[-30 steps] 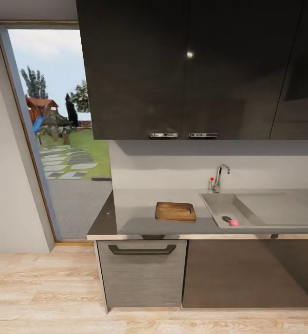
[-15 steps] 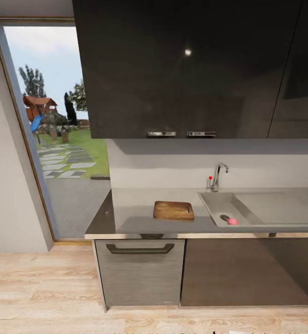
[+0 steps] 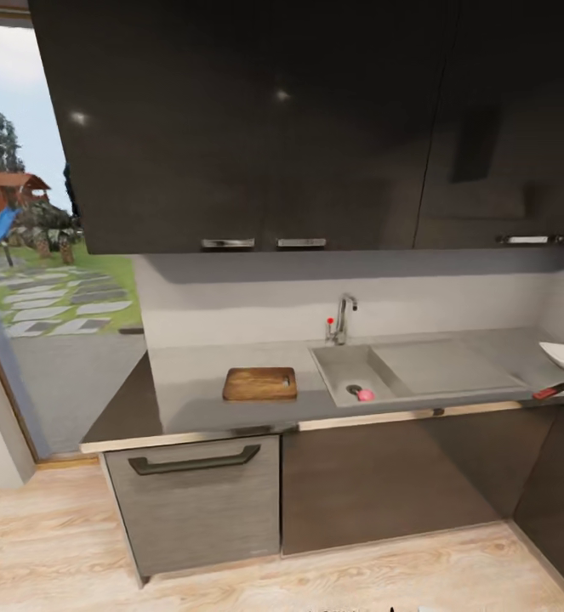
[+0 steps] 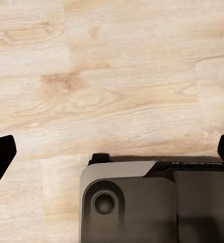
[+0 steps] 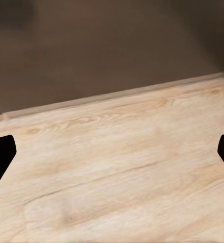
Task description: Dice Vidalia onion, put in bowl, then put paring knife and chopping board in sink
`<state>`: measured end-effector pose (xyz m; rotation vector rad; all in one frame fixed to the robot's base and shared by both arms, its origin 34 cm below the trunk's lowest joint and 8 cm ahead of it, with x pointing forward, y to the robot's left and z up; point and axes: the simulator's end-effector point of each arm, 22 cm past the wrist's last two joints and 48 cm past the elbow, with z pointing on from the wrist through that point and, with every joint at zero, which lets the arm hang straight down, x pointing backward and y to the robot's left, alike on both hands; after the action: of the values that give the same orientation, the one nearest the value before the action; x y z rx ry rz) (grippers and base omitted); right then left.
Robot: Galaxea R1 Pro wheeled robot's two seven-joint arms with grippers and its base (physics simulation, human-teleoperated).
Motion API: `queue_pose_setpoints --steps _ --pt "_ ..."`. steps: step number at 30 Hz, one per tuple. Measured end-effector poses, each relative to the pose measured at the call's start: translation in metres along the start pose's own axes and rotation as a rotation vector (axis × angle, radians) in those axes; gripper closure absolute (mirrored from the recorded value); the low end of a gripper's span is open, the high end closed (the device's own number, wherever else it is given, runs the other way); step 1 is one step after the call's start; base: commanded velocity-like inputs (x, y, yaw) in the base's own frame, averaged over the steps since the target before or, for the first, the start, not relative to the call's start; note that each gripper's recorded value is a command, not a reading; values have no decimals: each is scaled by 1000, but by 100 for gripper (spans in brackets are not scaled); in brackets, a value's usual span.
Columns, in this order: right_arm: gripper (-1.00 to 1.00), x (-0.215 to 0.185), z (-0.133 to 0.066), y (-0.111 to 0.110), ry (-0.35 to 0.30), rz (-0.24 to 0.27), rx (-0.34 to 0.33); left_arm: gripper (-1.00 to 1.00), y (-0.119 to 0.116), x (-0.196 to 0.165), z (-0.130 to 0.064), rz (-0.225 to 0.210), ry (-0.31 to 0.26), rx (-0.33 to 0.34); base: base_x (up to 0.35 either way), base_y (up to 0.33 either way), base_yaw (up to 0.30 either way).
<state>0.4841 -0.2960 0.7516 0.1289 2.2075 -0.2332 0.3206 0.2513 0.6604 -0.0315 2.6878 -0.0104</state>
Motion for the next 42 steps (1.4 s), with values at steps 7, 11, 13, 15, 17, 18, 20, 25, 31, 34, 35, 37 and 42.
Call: queue_pose_setpoints --steps 7,11,13,15,17,18,20,25,31,34,35,37,42 --pt "-100 0 0 0 0 0 0 -100 1 0 0 -1 0 -2 0 -262 -295" --pt "-100 0 0 0 0 0 0 -100 1 0 0 -1 0 -2 0 -162 -296" --pt "-100 0 0 0 0 0 0 -100 1 0 0 -1 0 -2 0 -118 -296" --pt "-100 0 0 0 0 -1 0 -100 1 0 0 -1 0 -2 0 -92 -296" --pt "-100 0 0 0 0 -1 0 -100 1 0 0 -1 0 -2 0 -46 -296" --pt "-100 0 0 0 0 -1 0 -100 1 0 0 -1 1 -2 0 -26 -296" --pt "-100 0 0 0 0 -1 0 -100 1 1 0 -1 1 -2 0 -14 -296" --pt "-100 0 0 0 0 -2 -1 -100 1 1 0 -1 1 -1 0 -5 -296" --pt "-100 0 0 0 0 -2 -1 -100 1 1 0 0 1 -2 0 0 -296" --pt "-100 0 0 0 0 -2 -1 -100 1 1 0 0 1 -1 0 41 -296" --pt "-100 0 0 0 0 -2 -1 -100 1 1 0 0 1 -1 0 114 -296" --pt "-100 0 0 0 1 -2 -1 -100 1 1 0 1 1 -1 0 176 -296" --pt "-100 0 0 0 1 -2 -1 -100 1 1 0 0 1 -1 0 260 -296"
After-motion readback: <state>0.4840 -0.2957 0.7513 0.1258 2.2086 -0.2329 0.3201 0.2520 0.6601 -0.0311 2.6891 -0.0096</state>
